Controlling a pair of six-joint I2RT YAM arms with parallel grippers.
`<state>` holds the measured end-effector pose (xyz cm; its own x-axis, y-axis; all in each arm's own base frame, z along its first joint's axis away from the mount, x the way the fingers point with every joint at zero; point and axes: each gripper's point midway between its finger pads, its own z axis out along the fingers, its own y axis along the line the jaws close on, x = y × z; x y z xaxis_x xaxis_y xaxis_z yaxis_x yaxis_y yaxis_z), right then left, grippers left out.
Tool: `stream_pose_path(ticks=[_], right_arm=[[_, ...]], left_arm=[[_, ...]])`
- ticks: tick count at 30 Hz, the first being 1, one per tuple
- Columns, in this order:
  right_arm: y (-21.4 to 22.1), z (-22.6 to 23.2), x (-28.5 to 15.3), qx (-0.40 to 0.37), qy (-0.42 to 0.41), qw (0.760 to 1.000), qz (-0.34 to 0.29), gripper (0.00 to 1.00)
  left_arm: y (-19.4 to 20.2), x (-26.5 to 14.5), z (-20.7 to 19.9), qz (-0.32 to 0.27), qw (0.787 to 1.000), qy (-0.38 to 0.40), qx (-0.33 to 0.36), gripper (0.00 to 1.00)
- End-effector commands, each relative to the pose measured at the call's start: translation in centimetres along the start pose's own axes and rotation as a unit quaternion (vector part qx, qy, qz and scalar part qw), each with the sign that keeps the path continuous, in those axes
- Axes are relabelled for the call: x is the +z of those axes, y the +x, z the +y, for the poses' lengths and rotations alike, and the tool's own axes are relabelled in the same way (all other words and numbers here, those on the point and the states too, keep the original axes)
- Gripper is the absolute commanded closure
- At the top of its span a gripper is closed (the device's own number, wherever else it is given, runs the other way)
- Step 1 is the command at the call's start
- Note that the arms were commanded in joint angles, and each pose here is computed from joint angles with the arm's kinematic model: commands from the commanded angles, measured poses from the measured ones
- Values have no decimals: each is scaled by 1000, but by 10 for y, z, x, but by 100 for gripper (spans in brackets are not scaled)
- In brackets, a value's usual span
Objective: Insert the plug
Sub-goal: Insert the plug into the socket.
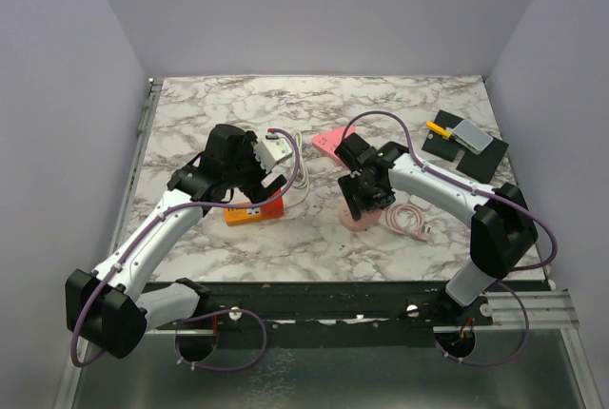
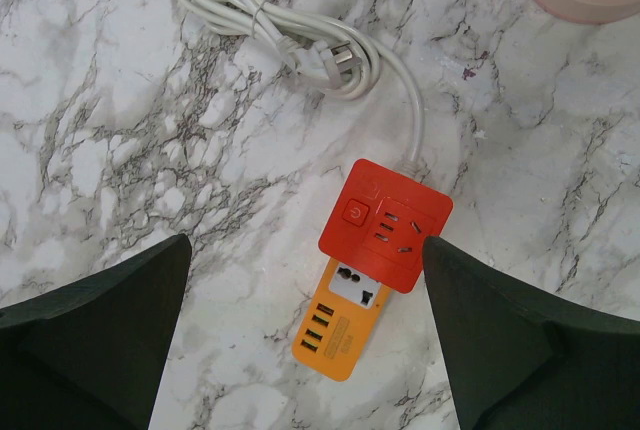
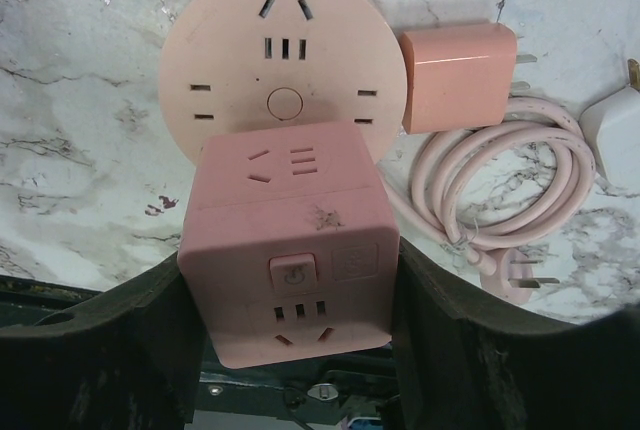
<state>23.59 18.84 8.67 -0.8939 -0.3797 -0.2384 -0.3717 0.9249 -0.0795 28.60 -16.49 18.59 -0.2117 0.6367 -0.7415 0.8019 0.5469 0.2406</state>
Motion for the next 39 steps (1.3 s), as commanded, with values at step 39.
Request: stream_pose_path(ticks=[39], right_arm=[[79, 5, 77, -45, 54, 991, 116, 99]], left_arm=[[-22, -11, 9, -22, 1000, -9, 8, 1]])
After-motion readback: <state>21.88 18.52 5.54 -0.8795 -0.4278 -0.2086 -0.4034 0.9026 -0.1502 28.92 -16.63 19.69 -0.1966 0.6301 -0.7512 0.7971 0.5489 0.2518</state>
